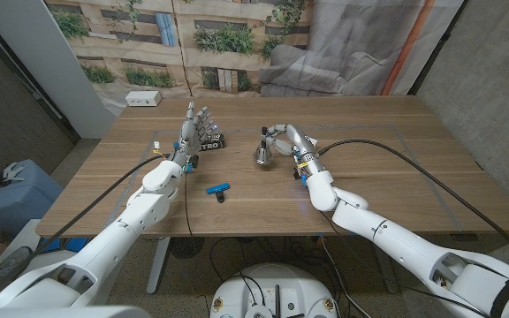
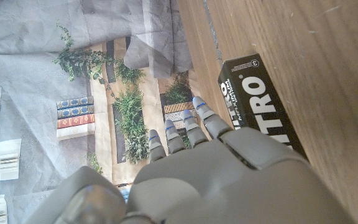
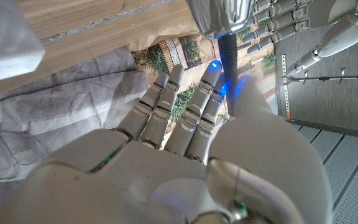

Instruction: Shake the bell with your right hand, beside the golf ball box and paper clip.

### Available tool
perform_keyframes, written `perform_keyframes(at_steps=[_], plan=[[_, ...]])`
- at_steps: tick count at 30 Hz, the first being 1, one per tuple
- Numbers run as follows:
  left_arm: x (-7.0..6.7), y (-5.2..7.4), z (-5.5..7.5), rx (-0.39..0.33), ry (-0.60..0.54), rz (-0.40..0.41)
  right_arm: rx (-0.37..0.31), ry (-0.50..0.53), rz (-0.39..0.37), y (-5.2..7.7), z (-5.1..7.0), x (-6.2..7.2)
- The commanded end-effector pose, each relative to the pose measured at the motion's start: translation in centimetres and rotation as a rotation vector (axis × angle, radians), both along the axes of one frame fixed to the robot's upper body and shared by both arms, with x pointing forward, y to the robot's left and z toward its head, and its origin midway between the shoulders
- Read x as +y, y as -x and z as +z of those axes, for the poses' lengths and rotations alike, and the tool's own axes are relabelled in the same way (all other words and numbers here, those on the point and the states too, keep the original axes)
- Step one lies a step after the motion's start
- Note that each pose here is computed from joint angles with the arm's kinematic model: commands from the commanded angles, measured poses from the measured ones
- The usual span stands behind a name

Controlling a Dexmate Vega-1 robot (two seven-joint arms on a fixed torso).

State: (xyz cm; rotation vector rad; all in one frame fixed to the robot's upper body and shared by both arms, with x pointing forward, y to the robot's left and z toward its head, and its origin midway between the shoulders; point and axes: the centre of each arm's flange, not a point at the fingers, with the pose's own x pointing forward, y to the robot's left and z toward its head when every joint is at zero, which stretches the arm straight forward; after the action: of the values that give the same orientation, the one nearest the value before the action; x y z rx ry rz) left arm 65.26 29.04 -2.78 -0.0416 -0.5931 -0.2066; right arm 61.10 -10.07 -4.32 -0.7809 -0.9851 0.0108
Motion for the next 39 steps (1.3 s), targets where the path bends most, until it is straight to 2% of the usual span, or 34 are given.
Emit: perform_keyframes(at_steps=[1,24,39], plan=[[0.0,0.0,0.0,0.000,0.000,0.000,-0.005,-0.029,-0.005,0.9,0.9,-0.8],[0.0,0.0,0.0,0.000,0.000,0.000,-0.006,-0.031,-0.044,1.3,2.2,-2.2],[0.0,0.0,0.0,0.000,0.001,0.001,0.058,-0.029,-0.038,1.5,2.4,-2.4]])
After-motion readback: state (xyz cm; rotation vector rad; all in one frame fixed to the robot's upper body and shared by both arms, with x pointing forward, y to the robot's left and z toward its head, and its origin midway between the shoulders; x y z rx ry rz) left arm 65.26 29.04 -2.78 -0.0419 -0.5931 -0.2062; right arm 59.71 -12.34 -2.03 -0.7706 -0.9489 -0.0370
